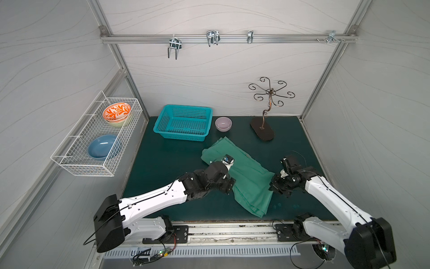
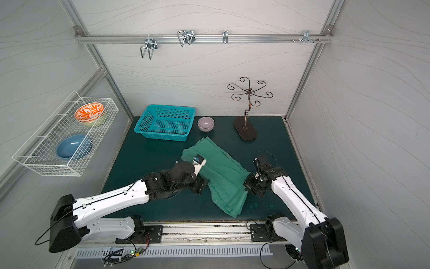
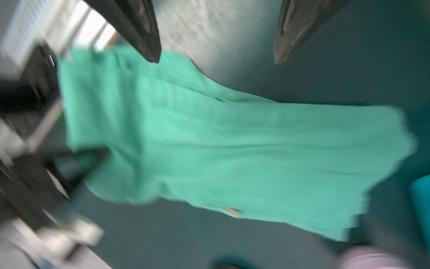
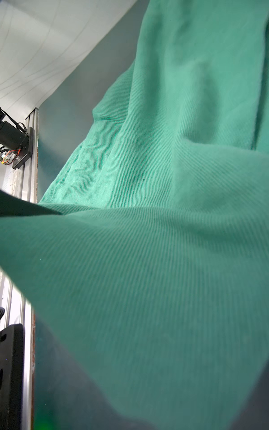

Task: Roll up the long pants
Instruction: Roll the long pant at the center of the board.

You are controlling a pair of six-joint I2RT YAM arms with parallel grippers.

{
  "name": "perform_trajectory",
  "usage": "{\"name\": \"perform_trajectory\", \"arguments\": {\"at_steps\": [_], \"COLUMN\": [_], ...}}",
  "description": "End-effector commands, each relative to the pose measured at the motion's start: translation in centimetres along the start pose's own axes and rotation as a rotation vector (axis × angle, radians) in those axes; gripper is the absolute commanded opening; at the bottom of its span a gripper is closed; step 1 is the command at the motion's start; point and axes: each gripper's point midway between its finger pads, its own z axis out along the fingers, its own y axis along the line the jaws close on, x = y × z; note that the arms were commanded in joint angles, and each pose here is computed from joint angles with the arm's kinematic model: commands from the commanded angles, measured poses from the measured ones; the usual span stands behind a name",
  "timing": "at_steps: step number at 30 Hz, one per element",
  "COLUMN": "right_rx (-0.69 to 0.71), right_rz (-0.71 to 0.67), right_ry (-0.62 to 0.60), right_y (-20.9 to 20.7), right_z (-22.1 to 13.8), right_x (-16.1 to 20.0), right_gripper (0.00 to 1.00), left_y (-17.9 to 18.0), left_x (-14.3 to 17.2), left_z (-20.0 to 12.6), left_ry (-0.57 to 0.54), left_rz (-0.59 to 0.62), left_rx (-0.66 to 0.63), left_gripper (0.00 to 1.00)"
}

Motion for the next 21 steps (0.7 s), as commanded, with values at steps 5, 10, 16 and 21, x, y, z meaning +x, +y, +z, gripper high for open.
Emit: {"name": "perform_trajectory", "arguments": {"at_steps": [5,10,16,21], "right_rx": [0.093,0.149,0.170,0.154], "right_rz": [0.055,0.092,0.142,0.187], "right_ry": [-0.005,-0.030,-0.026,-0.019], "right_y": [-0.6,-1.8,-2.6,-2.8], "right_z": [-0.4,-1.2,-1.8,-2.1], "right_x": [0.2,0.2,0.9,1.5], "right_gripper": [0.00,0.00,0.00,0.00], "left_y": [-9.3,-14.6,-16.6,-16.8], "left_x": [-0.3,1.5,2.7,3.4], "left_z": [1.2,2.8,6.0,8.2], "left_ry": [-0.007,0.064,0.105,0.077], "left_rz": [0.199,0.315,0.394,0.473], "left_rx": [0.263,0.364,0.350,0.252], "left_gripper": [0.87,0.94,0.97,0.97]}}
